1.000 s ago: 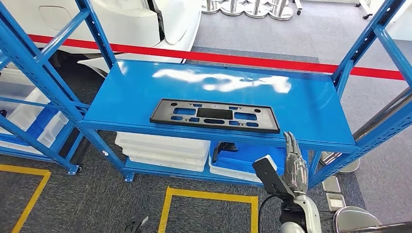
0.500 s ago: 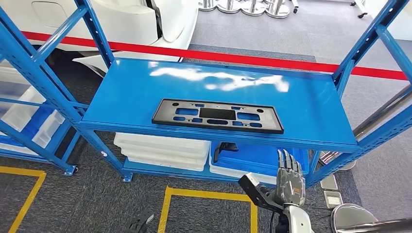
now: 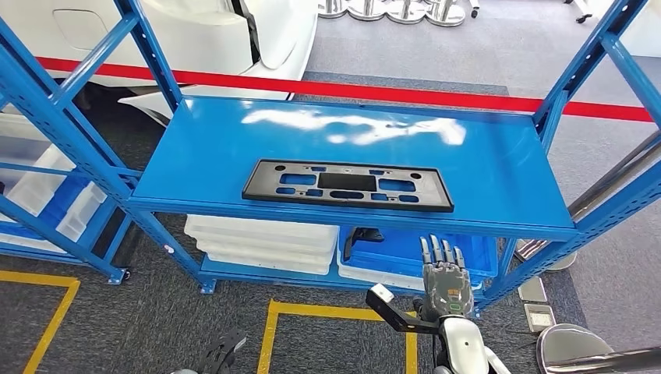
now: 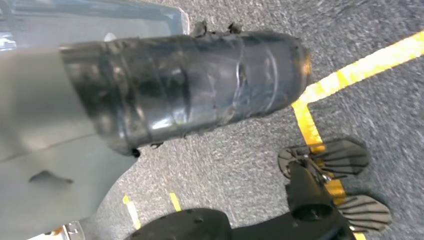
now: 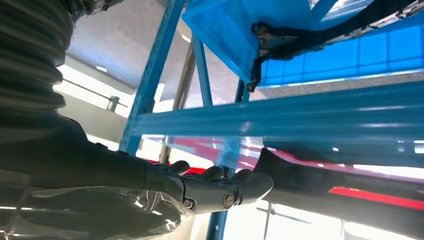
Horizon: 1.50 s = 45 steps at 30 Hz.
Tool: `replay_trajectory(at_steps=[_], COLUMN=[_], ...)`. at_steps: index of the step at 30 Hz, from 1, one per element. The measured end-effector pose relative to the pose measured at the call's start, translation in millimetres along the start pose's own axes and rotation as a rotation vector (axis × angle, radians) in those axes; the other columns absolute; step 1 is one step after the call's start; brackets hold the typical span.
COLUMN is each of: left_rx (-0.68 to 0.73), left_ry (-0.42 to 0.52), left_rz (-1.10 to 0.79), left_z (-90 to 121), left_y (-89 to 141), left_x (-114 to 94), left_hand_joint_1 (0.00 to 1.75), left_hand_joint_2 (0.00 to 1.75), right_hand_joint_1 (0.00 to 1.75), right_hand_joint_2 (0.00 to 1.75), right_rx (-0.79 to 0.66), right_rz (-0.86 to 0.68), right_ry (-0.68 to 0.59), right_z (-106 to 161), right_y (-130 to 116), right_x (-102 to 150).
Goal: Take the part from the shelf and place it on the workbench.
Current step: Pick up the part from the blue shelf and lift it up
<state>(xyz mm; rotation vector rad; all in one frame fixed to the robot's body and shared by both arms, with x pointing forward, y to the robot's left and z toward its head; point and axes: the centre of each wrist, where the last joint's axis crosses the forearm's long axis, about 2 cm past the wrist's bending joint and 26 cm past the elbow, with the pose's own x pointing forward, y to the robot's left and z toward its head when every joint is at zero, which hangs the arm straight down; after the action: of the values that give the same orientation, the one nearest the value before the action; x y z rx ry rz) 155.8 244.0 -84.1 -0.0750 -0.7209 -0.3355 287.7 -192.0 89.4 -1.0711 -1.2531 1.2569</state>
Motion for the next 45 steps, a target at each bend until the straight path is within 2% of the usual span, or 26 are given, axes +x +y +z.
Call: replay_trajectory(at_steps=[12,22,24,25,27,29,30,32,34,39,45], left_rx=[0.006,-0.015,0.036,0.081,0.168,0.193,0.19,0.173,0.163,0.166,0.143], left_ry=[0.008,-0.001,0.027,0.059,0.104,0.078,0.043,-0.045,-0.09,-0.127,-0.145], left_rz=[-0.041,-0.095,-0.158,-0.166,-0.113,-0.058,-0.057,-0.085,-0.116,-0.162,-0.184], left_z=[-1,-5,-13,-19,-31,-35,-35,-34,-34,-33,-32], left_y=[10,-2,2,3,3,2,1,0,0,6,-2], left_x=[2,14,37,60,126,181,195,203,198,197,202], left_hand_joint_1=[0.0,0.0,0.0,0.0,0.0,0.0,0.0,0.0,0.0,0.0,0.0], left_hand_joint_2=[0.0,0.0,0.0,0.0,0.0,0.0,0.0,0.0,0.0,0.0,0.0], right_hand_joint_1=[0.0,0.0,0.0,0.0,0.0,0.0,0.0,0.0,0.0,0.0,0.0], right_hand_joint_2=[1.75,1.75,1.75,1.75,1.75,1.75,1.75,1.75,1.75,1.75,1.75], right_rx=[-0.076,-0.121,-0.126,-0.133,-0.146,-0.151,-0.151,-0.144,-0.127,-0.089,-0.077], right_rz=[0.033,0.057,0.071,0.07,0.048,0.013,-0.002,-0.023,-0.031,-0.047,-0.063], right_ry=[-0.08,-0.069,-0.033,-0.026,-0.036,-0.056,-0.064,-0.073,-0.08,-0.1,-0.117], right_z=[-14,-17,-19,-21,-23,-24,-25,-26,-27,-28,-32], right_y=[-19,-32,-36,-39,-42,-43,-43,-42,-40,-35,-37], right_x=[18,20,22,25,35,46,50,56,59,68,76])
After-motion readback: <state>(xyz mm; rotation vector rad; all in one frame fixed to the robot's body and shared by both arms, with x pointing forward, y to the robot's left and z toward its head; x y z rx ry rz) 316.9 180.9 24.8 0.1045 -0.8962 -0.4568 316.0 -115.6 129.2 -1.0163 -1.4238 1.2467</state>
